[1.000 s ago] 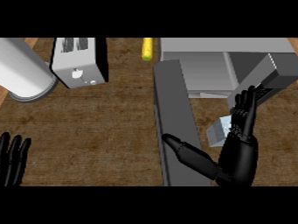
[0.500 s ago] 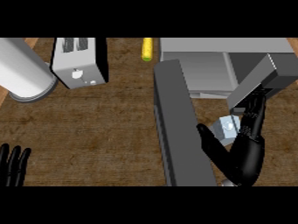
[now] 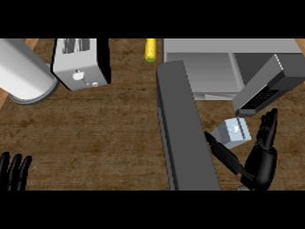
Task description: Pick up the milk, place it into the microwave and close the microwave
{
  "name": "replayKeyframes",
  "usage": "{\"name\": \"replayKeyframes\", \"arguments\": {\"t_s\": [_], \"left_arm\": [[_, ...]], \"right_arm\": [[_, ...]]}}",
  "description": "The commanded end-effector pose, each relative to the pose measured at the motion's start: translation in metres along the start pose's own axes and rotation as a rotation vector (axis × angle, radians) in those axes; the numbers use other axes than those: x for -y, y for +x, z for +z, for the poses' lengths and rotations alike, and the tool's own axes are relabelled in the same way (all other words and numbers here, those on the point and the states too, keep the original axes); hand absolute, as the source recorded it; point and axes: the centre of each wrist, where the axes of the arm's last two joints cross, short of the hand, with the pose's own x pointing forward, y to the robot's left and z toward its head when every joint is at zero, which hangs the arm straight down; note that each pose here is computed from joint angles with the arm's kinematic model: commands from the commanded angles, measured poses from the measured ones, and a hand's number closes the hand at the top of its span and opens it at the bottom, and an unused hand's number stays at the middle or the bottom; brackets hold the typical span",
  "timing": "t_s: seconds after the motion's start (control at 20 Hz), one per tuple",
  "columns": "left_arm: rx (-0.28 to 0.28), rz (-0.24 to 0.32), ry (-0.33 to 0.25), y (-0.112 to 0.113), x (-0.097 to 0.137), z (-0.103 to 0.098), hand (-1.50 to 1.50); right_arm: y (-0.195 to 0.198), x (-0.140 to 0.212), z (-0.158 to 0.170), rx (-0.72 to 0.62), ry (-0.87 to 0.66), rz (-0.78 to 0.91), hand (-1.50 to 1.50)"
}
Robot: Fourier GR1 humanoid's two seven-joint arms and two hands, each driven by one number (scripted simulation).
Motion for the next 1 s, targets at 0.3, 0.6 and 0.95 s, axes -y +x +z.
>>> {"name": "replayKeyframes", "arguments": {"t_s": [0.3, 0.6, 0.95], "left_arm": [[0.023, -0.001, 0.013, 0.003, 0.000, 0.001, -1.50], [0.003, 0.026, 0.019, 0.007, 0.000, -0.004, -1.50], [-0.006, 0.003, 0.017, 0.002, -0.008, -0.002, -1.50]], "right_arm": [[-0.043, 0.020, -0.020, -0.069, 0.060, 0.017, -1.50], [-0.072, 0.036, 0.002, -0.102, 0.073, 0.047, -1.50], [-0.104, 0.045, -0.013, -0.122, 0.051, 0.051, -1.50]]}}
